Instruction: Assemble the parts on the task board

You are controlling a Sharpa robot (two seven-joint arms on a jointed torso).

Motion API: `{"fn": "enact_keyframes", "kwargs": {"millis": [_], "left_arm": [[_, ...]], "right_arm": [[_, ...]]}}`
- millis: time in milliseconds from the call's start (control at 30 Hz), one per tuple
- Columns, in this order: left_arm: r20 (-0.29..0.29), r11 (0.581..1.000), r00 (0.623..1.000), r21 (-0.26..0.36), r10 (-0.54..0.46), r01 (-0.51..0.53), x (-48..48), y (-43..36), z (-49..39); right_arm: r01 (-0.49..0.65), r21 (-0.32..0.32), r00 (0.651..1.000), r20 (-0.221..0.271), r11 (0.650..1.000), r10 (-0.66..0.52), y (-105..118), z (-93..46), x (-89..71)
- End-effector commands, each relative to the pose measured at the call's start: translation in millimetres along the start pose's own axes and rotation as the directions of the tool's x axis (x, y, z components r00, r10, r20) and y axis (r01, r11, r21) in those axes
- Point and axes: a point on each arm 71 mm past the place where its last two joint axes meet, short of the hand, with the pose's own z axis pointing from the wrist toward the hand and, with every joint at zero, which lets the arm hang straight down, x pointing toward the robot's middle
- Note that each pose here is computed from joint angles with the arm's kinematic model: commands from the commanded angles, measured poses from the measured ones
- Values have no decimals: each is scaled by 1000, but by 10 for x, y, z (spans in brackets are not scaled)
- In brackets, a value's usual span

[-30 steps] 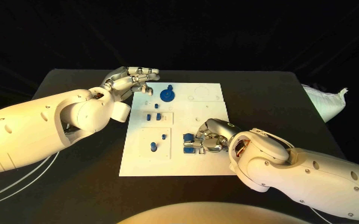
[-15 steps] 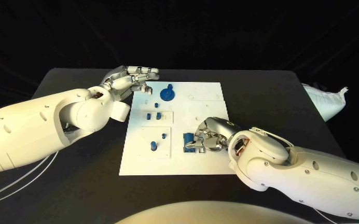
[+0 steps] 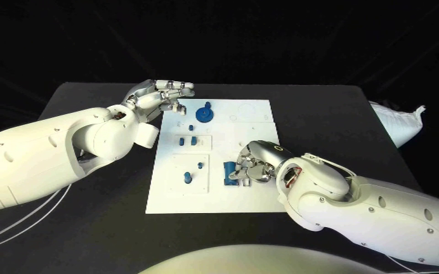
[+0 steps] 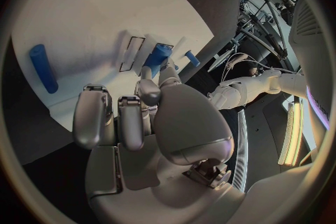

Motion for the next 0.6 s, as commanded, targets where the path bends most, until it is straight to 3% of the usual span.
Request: {"fn": "enact_keyframes", "kwargs": {"millis": [33,233,333,433,600], "left_arm": [[-21,1000,1000,6,-1,1,28,-6,6],[-20,1000,1000,6,-1,1,22,-6,4],[-18,1000,1000,5,0,0,14,-7,0],[-17,1000,1000,5,0,0,9,-7,-4],[-16,1000,1000,5,0,0,2,-8,-10]], "right_arm": [[55,-1,998,15,998,-55,-25,12,9],[16,2,999,41,1000,-16,-47,-24,-26],[-17,5,997,76,1000,16,-88,-78,-80],[-30,22,994,107,999,28,-184,-142,-146],[-41,44,993,116,998,35,-378,-257,-267]]}}
